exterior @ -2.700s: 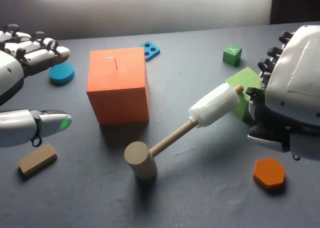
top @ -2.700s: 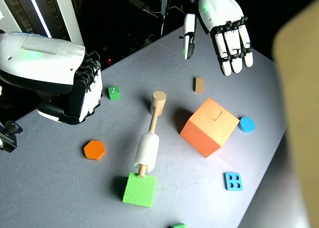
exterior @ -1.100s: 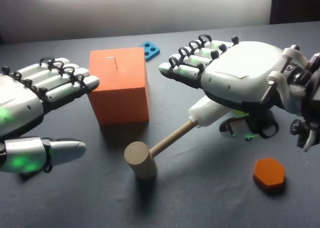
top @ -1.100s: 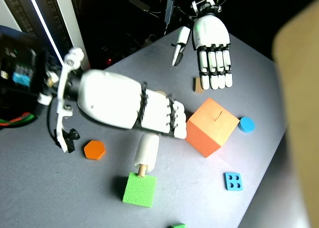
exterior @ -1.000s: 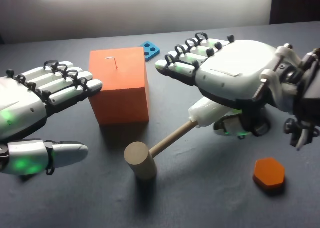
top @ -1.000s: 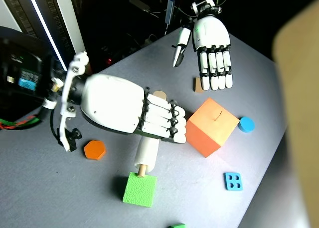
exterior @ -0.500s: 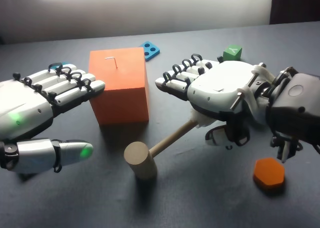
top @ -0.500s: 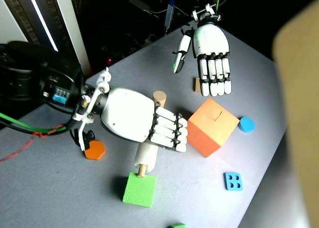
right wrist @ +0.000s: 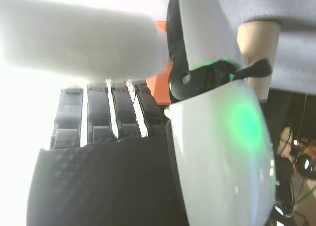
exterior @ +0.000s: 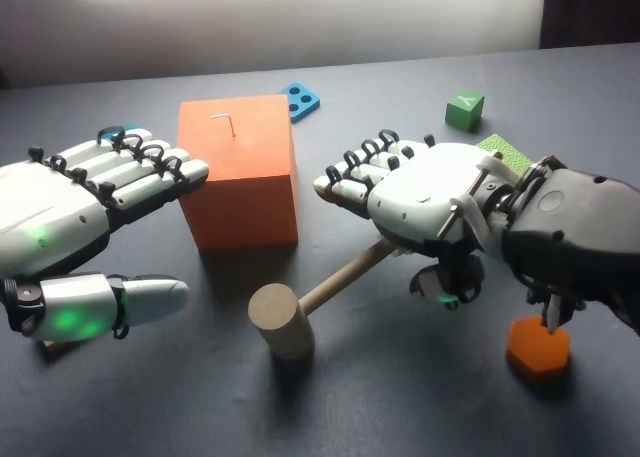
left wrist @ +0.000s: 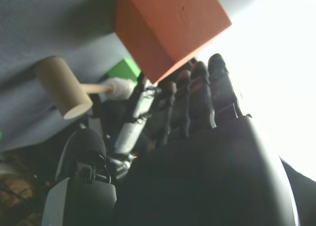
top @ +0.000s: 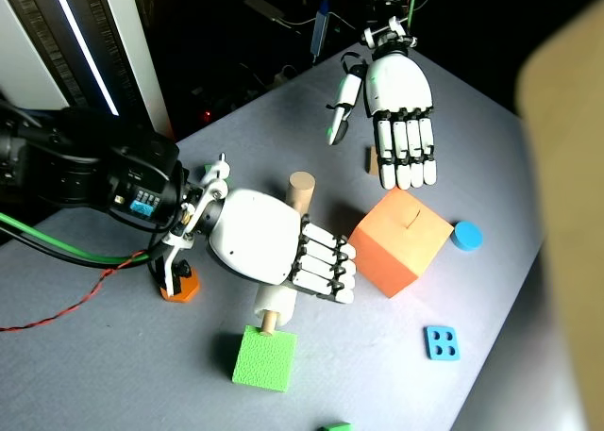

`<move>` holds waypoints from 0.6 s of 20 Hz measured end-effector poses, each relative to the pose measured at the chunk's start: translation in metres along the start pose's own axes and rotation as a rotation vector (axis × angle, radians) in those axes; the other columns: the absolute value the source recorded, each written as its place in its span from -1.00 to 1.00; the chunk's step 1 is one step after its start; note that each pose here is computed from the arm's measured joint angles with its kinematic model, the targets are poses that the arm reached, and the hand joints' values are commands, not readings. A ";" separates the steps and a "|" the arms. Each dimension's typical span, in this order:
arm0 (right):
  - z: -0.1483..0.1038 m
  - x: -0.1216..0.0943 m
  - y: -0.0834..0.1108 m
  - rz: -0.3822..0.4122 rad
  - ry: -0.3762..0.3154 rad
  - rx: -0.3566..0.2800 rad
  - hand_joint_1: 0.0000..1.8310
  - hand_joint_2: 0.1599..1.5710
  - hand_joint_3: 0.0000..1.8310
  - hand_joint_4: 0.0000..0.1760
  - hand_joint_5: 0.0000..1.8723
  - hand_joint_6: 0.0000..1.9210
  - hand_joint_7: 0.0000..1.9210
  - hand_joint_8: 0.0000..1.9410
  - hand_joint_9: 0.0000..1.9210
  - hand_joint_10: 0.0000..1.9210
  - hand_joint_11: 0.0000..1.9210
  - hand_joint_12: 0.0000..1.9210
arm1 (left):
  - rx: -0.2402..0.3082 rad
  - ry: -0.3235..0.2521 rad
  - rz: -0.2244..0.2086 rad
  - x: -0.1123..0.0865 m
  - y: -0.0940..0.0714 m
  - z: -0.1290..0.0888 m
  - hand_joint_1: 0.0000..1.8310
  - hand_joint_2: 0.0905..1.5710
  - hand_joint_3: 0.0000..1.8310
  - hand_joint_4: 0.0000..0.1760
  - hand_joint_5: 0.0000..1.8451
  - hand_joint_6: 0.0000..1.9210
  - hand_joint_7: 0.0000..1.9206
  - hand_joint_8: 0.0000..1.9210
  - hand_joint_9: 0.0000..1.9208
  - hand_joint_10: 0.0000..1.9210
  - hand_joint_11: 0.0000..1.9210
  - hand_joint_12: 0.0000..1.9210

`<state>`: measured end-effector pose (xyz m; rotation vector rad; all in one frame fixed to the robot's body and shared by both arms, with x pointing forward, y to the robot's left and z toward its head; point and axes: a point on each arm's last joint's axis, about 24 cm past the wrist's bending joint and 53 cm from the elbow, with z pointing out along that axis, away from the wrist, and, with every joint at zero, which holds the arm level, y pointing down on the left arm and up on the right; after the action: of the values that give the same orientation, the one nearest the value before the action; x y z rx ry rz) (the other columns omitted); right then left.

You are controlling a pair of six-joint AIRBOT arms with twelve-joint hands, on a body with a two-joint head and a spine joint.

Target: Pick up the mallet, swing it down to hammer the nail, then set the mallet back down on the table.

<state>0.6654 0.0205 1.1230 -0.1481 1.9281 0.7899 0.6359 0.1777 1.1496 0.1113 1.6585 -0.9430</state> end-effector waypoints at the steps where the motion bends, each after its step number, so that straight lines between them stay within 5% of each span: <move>1: 0.002 0.002 -0.002 0.001 0.004 0.004 0.37 0.19 -1.00 -1.00 -0.96 -0.99 -0.99 -1.00 -1.00 -1.00 -0.98 -0.98 | 0.001 -0.001 0.002 0.000 0.000 0.000 -1.00 0.60 -0.99 -1.00 -1.00 -1.00 -1.00 -1.00 -1.00 -1.00 -1.00 -1.00; 12: 0.016 0.004 -0.014 -0.009 0.017 0.014 0.42 0.17 -1.00 -1.00 -0.90 -0.99 -0.91 -0.99 -0.97 -0.99 -1.00 -0.79 | 0.006 -0.003 -0.013 0.006 0.001 0.007 -1.00 0.59 -1.00 -1.00 -0.97 -0.99 -0.96 -0.99 -0.98 -1.00 -1.00 -1.00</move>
<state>0.6817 0.0200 1.1084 -0.1548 1.9471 0.7715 0.6399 0.1716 1.1439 0.1032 1.6555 -0.9576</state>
